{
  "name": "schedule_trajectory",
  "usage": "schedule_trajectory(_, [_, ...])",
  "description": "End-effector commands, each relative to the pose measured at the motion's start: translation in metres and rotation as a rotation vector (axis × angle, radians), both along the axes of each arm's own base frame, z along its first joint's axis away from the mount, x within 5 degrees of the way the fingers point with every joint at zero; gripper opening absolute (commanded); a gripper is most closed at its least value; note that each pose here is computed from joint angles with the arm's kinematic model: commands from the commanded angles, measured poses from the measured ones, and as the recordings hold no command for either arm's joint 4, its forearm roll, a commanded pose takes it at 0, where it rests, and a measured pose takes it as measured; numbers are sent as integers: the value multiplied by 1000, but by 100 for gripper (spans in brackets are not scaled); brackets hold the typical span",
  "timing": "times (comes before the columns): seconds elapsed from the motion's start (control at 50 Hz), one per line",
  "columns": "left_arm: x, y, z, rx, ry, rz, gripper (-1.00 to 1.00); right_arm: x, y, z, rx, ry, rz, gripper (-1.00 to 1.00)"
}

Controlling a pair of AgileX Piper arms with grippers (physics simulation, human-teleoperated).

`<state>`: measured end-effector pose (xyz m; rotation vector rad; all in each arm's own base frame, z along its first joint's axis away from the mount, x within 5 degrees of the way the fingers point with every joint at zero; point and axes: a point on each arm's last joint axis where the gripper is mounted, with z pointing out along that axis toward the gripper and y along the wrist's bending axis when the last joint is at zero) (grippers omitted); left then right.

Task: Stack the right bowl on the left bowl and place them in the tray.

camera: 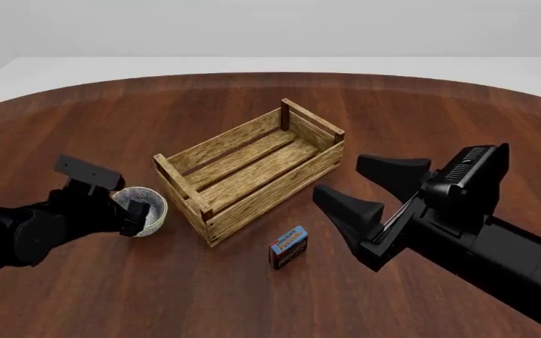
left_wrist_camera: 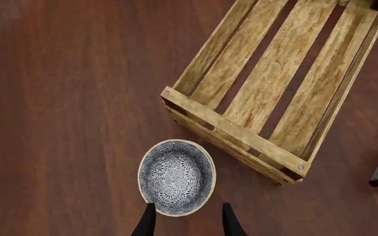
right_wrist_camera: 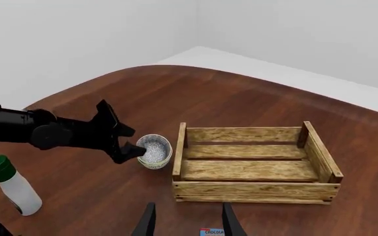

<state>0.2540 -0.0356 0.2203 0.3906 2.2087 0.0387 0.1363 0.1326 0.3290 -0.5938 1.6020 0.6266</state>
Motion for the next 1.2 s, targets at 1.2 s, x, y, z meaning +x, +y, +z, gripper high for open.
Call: schedule_trajectory(1.2, [33, -12, -103, 81, 135, -80, 100, 4, 3, -4, -7, 10, -2, 100])
